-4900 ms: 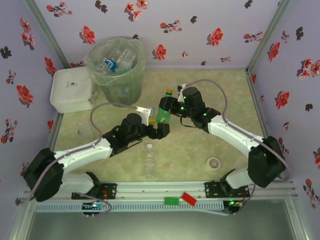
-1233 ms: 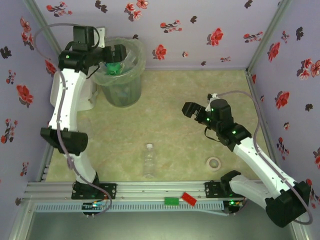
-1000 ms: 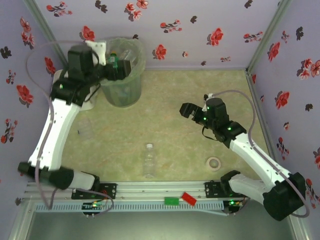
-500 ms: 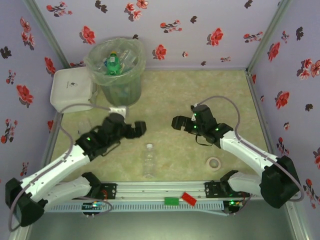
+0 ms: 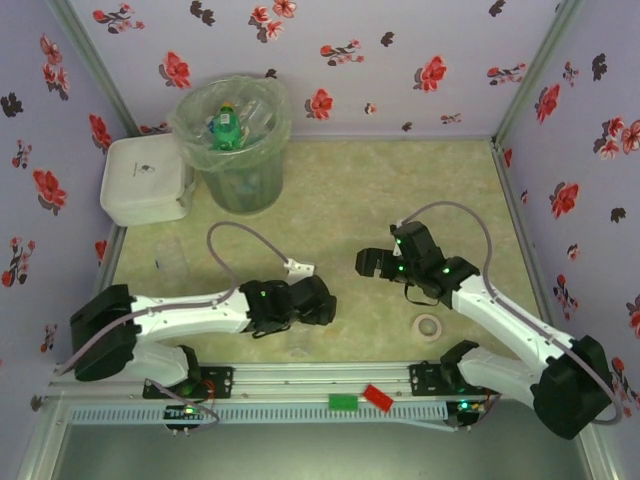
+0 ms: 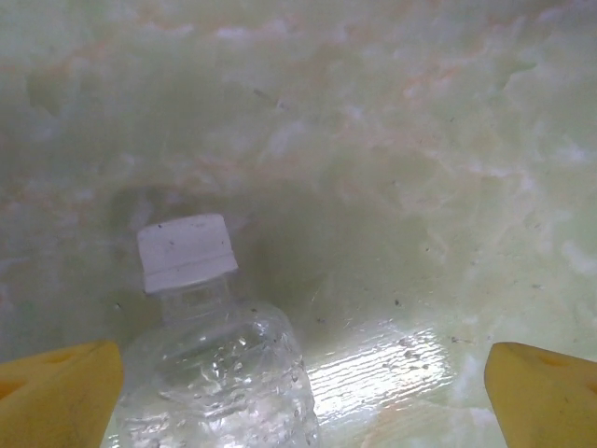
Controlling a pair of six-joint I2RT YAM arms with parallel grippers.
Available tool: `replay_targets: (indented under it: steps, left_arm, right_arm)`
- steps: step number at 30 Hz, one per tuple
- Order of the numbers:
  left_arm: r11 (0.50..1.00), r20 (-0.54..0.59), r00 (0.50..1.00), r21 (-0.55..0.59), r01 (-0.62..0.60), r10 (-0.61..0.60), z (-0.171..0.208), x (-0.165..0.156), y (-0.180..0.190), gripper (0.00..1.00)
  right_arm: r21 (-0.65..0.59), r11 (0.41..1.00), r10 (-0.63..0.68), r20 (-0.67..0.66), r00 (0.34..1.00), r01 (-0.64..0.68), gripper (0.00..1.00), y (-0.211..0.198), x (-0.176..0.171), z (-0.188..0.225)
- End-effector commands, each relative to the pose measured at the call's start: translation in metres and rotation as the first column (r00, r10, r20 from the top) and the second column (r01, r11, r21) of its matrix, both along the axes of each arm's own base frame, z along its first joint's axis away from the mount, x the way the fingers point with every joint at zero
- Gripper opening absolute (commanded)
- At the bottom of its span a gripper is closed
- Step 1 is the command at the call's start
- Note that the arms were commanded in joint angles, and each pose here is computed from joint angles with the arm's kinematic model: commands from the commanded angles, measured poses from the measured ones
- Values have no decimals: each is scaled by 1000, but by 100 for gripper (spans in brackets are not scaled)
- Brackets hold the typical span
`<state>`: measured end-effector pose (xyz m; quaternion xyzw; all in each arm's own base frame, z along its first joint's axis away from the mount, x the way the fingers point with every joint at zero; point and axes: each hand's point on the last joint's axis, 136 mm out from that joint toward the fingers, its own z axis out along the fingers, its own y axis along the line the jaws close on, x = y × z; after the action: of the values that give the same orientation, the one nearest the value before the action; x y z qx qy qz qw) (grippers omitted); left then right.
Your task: Put the plastic bottles in the bin
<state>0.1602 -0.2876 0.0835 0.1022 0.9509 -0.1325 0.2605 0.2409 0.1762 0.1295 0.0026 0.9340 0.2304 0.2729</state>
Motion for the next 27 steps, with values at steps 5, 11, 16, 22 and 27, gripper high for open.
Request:
replay_targets:
  steps: [5,11,16,22,27]
  left_arm:
    - [994,-152,987,102,-31,47,-39,-19,8,100]
    - [990,-177,981,127,-56,78,-51,-24,18,100]
    - [989,-182,980,141,-49,75,-58,-27,24,94]
    - [989,-178,982,141,-36,61,-64,-26,23,81]
    - [989,-162,985,141,-45,68,-61,-18,23,69]
  right_arm:
    - [-47,998,-31,32,999,32,100,-13,-1,-1]
    - [-36,999,-32,24,999,33,100,-11,-1,-2]
    - [-32,999,-34,22,999,35,100,-11,-2,-2]
    - [-24,998,-50,40,998,51,99,-14,-2,1]
    - [-16,998,-54,54,997,55,99,-13,1,5]
